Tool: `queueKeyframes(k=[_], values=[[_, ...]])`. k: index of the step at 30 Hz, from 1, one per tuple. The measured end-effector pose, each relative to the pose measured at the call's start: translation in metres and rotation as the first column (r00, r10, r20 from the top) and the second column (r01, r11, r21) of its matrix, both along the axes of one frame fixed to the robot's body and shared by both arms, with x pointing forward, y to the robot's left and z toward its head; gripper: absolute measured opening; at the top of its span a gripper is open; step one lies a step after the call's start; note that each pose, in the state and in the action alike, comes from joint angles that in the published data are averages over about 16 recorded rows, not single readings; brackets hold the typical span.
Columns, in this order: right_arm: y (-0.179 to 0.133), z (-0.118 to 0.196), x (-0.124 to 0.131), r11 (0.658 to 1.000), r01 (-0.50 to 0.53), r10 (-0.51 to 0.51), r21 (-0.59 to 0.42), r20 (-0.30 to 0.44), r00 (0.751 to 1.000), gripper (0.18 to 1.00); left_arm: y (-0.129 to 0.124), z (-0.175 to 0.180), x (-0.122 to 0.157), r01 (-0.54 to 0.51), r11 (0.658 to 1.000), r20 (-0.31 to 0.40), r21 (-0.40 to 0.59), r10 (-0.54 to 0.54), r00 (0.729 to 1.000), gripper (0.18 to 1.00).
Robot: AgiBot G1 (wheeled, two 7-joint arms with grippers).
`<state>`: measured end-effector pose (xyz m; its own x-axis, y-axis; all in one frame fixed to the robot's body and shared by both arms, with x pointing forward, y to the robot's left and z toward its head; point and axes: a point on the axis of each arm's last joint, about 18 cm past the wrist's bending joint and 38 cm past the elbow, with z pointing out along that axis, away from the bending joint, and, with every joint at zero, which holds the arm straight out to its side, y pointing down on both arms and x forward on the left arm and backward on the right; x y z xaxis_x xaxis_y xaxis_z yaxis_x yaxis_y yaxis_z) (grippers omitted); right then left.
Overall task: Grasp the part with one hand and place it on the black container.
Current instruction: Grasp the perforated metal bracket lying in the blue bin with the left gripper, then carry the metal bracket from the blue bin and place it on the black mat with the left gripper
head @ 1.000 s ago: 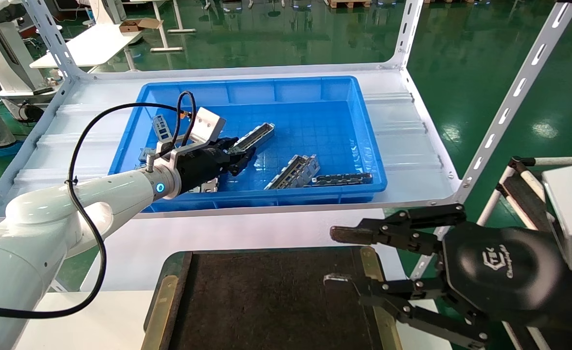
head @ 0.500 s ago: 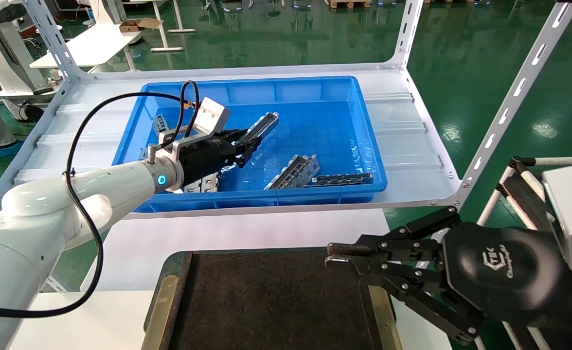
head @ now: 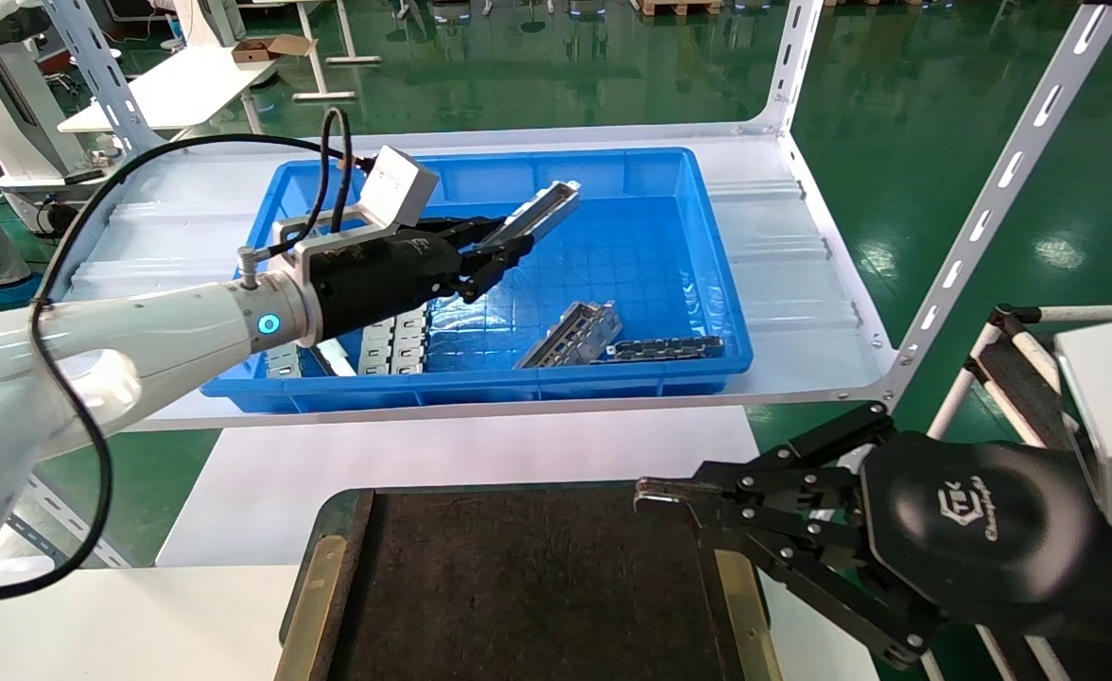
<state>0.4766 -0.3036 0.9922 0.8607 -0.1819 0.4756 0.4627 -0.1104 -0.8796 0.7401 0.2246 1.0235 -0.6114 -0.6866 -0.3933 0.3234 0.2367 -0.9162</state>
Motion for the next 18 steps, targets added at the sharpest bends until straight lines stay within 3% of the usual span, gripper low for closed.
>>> queueKeyframes(k=[6, 18], values=[[0.0, 0.0, 0.0, 1.0, 0.0, 0.0, 0.0, 0.0, 1.0, 0.191, 0.004, -0.008, -0.028, 0.162, 0.987, -0.006, 0.002, -0.162, 0.987, 0.363], [0.0, 0.0, 0.0, 1.0, 0.0, 0.0, 0.0, 0.0, 1.0, 0.191, 0.008, -0.037, -0.072, 0.386, 0.923, -0.051, -0.003, -0.386, 0.921, 0.363]])
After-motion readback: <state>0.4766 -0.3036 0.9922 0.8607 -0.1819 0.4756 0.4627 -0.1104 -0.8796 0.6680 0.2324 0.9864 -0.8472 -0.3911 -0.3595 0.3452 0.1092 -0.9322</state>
